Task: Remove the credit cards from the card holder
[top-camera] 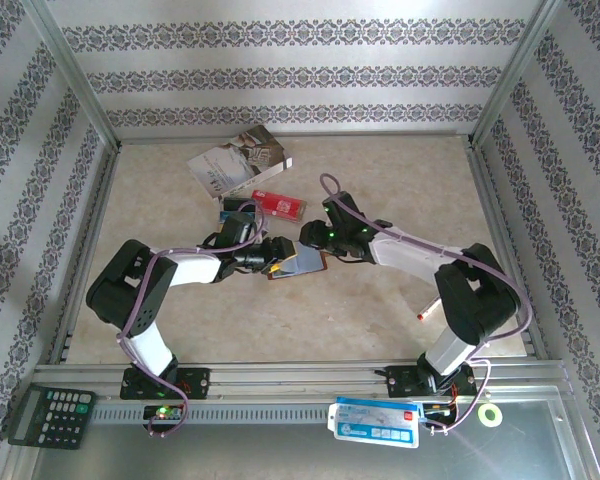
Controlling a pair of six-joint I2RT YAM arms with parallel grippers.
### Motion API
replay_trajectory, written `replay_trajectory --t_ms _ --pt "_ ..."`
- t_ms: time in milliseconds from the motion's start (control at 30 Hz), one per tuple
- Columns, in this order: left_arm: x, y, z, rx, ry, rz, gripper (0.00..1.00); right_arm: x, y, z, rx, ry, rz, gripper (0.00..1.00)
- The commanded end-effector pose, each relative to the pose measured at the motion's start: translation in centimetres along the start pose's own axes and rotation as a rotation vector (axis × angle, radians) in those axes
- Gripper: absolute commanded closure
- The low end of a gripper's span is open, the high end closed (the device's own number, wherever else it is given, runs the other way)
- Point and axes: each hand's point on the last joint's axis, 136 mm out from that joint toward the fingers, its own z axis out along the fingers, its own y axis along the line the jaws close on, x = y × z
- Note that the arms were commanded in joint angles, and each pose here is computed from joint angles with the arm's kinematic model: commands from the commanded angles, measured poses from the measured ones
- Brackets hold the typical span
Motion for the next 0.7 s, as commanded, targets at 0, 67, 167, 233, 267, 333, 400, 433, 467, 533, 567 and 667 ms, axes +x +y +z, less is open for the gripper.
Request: replay_trajectory --t_ms 0,67,167,233,267,333,400,433,467,533,567,667 --pt "-0.7 -3.1 0.8 0.075 -0.016 0.078 0.46 -2.3 -1.0 -2.3 0.023 -0.119 0.036 0.51" --pt "-0.9 -3.6 1.2 0.078 -0.014 0.09 0.46 -2.8 -1.9 -3.2 0.038 -0.156 0.053 0.5" --pt "-1.1 -4.0 1.8 0.068 -0.016 0.102 0.45 -3.3 -3.1 -4.3 0.06 -0.199 0.075 0.49" --pt "-1.3 -4.0 2.3 0.053 -0.016 0.103 0.45 -3.5 -3.6 -4.8 0.066 -0.213 0.086 0.47" --pt "-1.3 -3.8 2.6 0.046 -0.014 0.101 0.45 -3.6 -3.8 -5.0 0.068 -0.217 0.092 0.47" --pt "-1.5 -3.7 2.7 0.037 -0.01 0.096 0.44 -3.5 -4.0 -5.2 0.069 -0.216 0.094 0.45" --pt "-1.8 -3.7 2.3 0.024 -0.021 0.107 0.43 -3.4 -3.8 -5.1 0.066 -0.204 0.085 0.44" --pt "-1.9 -3.8 1.9 0.017 -0.03 0.114 0.43 -3.3 -3.8 -5.0 0.063 -0.196 0.082 0.44" --pt "-2.3 -3.8 1.4 0.008 -0.043 0.118 0.42 -3.2 -3.7 -4.9 0.06 -0.188 0.078 0.44" --pt "-2.9 -3.8 0.3 -0.001 -0.067 0.13 0.39 -3.0 -3.3 -4.5 0.052 -0.168 0.064 0.44" --pt "-3.1 -3.7 -0.2 -0.007 -0.077 0.134 0.39 -2.9 -2.9 -4.4 0.044 -0.161 0.053 0.45" --pt "-3.9 -2.9 -1.8 -0.038 -0.111 0.129 0.38 -2.5 -1.5 -3.7 0.025 -0.129 0.009 0.46"
